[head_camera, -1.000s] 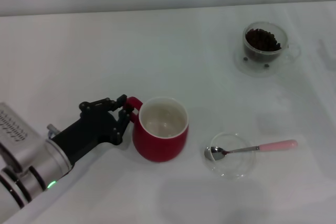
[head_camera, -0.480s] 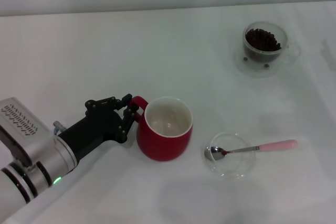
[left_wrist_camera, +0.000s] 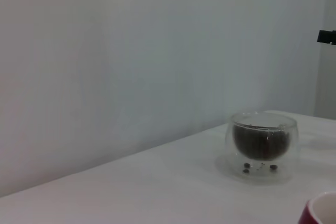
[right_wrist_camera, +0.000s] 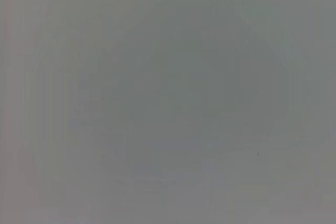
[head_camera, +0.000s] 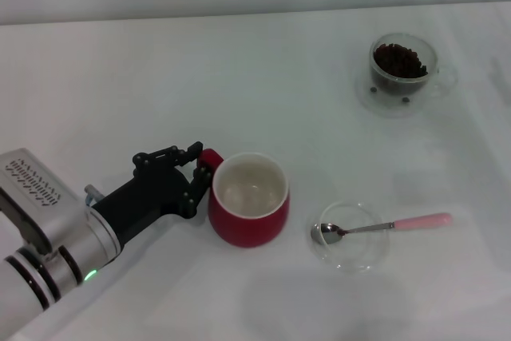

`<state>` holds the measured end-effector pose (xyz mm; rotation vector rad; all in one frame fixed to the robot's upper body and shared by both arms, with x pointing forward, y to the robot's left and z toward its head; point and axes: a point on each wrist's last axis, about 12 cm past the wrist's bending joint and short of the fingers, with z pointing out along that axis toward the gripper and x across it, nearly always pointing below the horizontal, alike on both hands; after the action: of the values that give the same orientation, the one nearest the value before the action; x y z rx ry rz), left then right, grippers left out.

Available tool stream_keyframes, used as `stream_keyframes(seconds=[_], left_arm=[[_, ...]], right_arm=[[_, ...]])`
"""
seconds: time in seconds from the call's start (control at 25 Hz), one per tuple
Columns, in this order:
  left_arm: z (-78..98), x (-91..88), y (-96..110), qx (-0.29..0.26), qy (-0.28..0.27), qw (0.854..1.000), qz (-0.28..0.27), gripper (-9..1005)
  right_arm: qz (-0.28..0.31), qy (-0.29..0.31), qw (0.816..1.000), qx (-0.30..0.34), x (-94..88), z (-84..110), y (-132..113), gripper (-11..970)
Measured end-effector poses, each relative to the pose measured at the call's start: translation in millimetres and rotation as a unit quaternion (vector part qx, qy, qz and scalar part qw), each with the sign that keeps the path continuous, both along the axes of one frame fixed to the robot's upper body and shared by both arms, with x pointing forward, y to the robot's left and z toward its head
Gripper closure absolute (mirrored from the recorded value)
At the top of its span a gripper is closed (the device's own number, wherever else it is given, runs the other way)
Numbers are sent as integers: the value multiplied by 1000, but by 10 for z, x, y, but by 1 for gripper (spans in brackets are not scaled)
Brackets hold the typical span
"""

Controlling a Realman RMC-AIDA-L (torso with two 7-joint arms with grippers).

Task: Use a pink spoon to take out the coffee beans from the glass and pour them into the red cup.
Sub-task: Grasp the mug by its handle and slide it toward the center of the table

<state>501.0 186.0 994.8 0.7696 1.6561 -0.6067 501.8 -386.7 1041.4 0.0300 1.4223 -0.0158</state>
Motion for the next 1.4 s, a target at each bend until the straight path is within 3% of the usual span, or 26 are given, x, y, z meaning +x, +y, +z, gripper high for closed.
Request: stream_keyframes(seconds=[0.52, 0.72, 1.08, 1.4], left_arm=[[-33, -32, 30, 2, 7, 1000, 8, 664], [-69, -41, 38, 15, 16, 1000, 8, 508], [-109, -109, 78, 16, 22, 1000, 14, 456], [-135, -275, 179, -8, 19, 1000, 23, 418]], right_arm=[[0, -1, 1000, -2, 3, 5, -4, 90], [0, -1, 1000, -1, -2, 5, -6, 91], [-1, -1, 1000, 0, -25, -2, -15, 91], [2, -6, 1000, 1, -38, 6, -12, 91]])
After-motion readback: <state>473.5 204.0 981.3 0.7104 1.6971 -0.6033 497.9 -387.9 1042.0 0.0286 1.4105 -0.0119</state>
